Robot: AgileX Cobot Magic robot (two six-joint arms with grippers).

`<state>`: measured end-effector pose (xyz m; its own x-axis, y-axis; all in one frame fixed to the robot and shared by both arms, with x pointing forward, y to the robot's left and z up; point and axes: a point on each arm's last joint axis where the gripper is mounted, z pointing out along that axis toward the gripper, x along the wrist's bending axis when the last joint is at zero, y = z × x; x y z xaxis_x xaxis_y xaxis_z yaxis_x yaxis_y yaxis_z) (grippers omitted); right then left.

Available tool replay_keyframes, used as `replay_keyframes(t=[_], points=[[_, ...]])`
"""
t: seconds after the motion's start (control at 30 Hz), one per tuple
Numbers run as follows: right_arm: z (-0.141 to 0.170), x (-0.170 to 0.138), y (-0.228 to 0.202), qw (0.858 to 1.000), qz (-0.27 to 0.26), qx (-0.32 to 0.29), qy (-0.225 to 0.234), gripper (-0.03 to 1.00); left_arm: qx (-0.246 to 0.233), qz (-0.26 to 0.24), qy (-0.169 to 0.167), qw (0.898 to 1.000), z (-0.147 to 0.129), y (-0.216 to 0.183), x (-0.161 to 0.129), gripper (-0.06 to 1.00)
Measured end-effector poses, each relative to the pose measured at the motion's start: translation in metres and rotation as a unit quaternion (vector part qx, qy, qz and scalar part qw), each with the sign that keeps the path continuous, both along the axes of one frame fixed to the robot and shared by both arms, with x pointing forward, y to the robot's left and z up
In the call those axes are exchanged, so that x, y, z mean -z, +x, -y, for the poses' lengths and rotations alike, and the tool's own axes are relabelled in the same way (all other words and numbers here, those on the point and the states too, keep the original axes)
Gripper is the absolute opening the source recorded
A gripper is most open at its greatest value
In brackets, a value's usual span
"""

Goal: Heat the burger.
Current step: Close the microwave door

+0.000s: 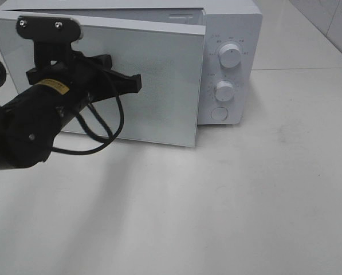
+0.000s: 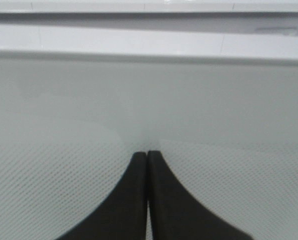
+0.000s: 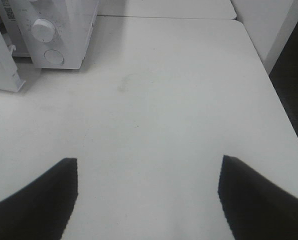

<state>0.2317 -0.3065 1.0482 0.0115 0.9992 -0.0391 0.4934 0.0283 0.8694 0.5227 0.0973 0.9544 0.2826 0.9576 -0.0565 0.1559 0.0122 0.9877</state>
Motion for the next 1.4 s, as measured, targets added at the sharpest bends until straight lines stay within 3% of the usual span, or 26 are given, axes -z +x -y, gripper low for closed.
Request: replay_keyframes(t=[0.3,0.6,0.73,1.4], points=[[0.0,0.0,0.0,1.0,0.0,0.0,0.0,0.75,0.001,-0.002,-0.005,1.0,0.023,0.023,-0.009,0.0],[0.0,0.0,0.0,1.0,0.0,0.0,0.0,0.75,0.014,-0.035,0.014,0.999,0.057,0.029,0.002,0.0],[0.0,0.0,0.0,1.0,0.0,0.0,0.0,0.75,0.017,-0.049,0.006,0.999,0.066,0.036,0.003,0.0],[0.0,0.0,0.0,1.0,0.0,-0.001,0.001,0.75,0.056,-0.055,0.014,0.997,0.092,0.043,-0.006,0.0]])
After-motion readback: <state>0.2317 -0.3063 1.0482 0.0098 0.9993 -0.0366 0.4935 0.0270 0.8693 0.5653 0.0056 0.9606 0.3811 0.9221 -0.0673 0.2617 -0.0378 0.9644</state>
